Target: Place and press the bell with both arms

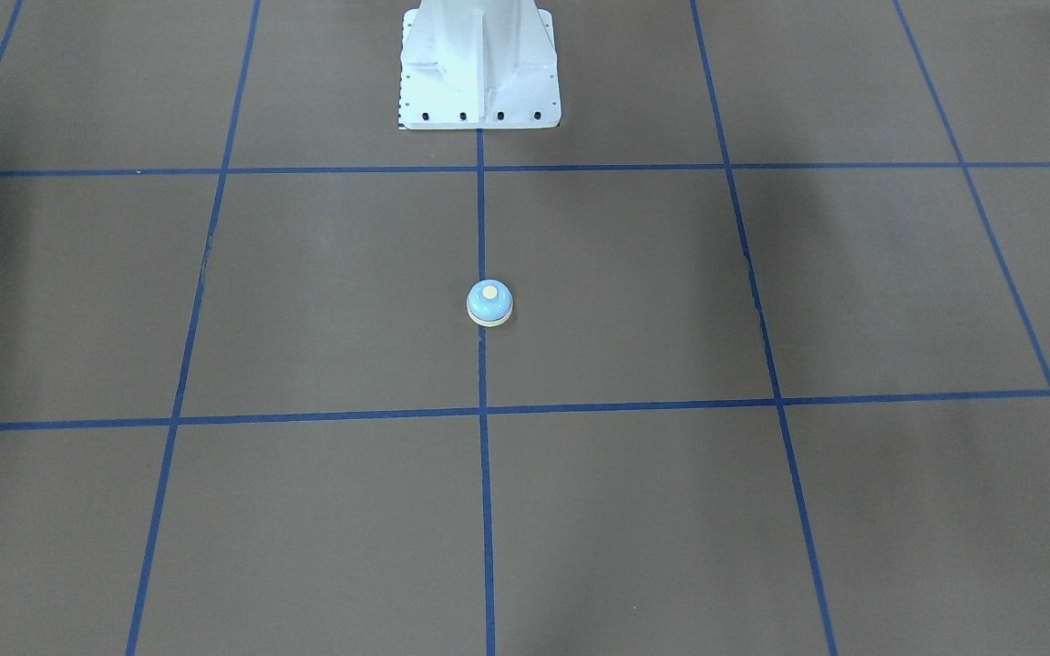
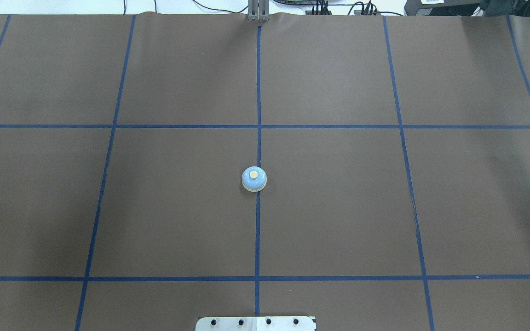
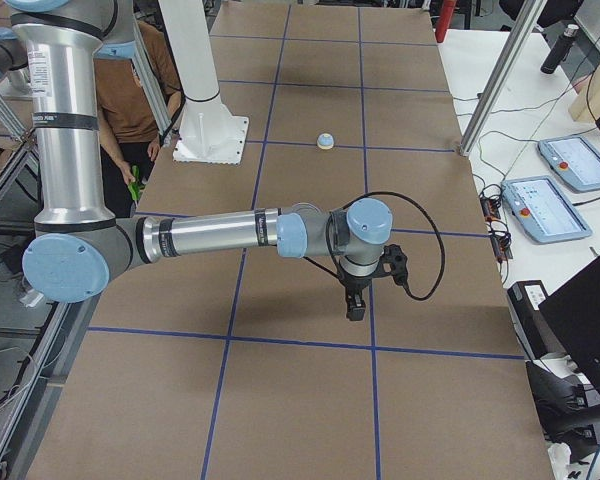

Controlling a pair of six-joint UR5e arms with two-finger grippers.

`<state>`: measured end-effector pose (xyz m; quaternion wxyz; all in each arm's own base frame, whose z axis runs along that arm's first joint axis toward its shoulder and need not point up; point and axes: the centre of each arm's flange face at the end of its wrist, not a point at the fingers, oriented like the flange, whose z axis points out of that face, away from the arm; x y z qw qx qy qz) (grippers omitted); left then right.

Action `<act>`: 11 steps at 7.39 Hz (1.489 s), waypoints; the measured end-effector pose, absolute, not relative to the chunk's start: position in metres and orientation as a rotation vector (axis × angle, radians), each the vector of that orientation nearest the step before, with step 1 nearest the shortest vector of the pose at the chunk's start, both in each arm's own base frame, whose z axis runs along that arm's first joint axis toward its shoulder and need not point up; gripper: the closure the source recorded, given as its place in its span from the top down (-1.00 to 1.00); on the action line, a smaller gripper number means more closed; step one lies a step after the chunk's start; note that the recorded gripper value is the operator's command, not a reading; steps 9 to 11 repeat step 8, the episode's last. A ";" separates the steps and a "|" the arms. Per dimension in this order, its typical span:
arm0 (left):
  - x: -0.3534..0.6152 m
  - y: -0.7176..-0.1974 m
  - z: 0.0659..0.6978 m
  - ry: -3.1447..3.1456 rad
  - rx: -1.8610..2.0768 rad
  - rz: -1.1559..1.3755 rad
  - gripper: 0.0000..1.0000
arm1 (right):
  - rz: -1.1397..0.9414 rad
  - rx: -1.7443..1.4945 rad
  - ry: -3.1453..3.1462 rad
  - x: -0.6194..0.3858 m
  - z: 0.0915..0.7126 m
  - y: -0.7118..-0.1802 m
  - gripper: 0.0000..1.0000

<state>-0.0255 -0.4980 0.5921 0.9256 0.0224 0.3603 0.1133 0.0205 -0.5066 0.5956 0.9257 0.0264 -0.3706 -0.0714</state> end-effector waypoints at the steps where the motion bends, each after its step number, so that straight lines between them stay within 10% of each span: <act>1: -0.027 -0.496 0.589 0.740 0.053 0.231 0.99 | -0.148 0.059 -0.761 0.020 0.595 -0.507 1.00; 11: -0.031 -0.485 0.582 0.735 0.071 0.239 0.99 | -0.142 0.065 -0.766 0.019 0.590 -0.509 1.00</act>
